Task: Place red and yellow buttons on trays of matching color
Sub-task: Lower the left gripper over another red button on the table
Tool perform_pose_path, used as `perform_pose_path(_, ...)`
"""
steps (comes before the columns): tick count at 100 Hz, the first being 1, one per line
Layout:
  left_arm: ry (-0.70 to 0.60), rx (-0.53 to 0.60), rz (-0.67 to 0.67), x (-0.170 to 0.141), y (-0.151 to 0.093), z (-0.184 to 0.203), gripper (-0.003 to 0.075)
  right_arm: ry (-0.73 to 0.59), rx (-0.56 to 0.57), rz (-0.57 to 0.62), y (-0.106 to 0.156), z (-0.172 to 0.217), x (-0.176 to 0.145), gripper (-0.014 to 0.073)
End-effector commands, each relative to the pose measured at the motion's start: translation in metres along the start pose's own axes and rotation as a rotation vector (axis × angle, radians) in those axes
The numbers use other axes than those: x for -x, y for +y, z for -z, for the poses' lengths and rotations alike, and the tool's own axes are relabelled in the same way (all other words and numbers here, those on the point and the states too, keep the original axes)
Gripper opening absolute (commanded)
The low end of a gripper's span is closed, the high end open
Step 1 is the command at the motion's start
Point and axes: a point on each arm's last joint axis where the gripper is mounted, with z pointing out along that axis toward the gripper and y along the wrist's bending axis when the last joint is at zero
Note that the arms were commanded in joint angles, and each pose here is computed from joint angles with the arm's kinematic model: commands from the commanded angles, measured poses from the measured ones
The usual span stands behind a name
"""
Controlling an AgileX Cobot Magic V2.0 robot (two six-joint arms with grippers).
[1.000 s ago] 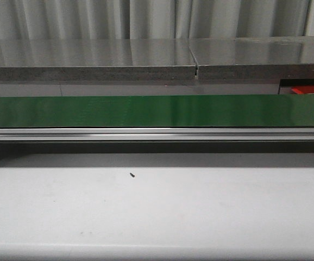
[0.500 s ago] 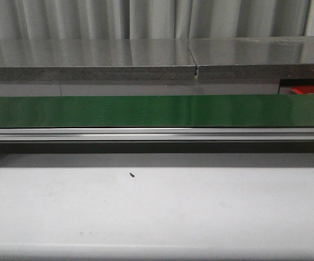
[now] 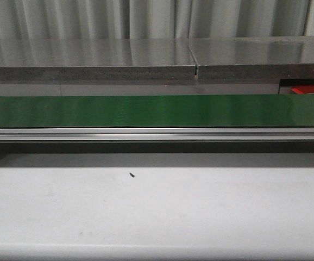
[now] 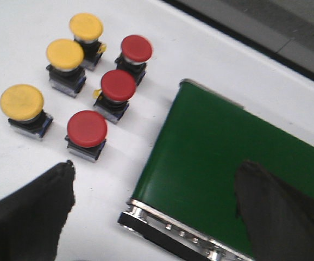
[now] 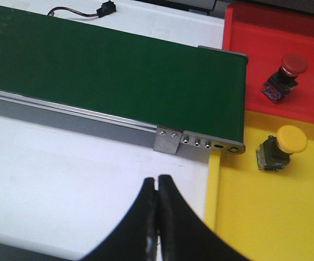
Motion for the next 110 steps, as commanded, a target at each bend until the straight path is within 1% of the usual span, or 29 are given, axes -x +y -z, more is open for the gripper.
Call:
perform_pose_path(1, -0.05, 0.0, 0.057, 0.018, 0.006, -0.005, 0.0583, -0.084, -0.019, 0.005, -0.002, 0.006, 0.012, -0.0117)
perform_pose_path(7, -0.02, 0.008, 0.085, 0.02, 0.014, -0.019, 0.0583, -0.084, -0.019, 0.005, -0.002, 0.006, 0.012, -0.0117)
perform_pose_path(28, 0.071, 0.03, 0.121, 0.026, 0.033, -0.056, 0.0582, -0.084, -0.019, 0.005, -0.002, 0.006, 0.012, -0.0117)
perform_pose_path(70, 0.113, 0.032, 0.127, 0.038, 0.043, -0.098, 0.0575, -0.084, -0.019, 0.005, -0.002, 0.006, 0.012, -0.0117)
perform_pose_path(110, 0.166, 0.045, 0.136, 0.035, 0.054, -0.136, 0.0566, -0.084, -0.019, 0.005, -0.002, 0.006, 0.012, -0.0117)
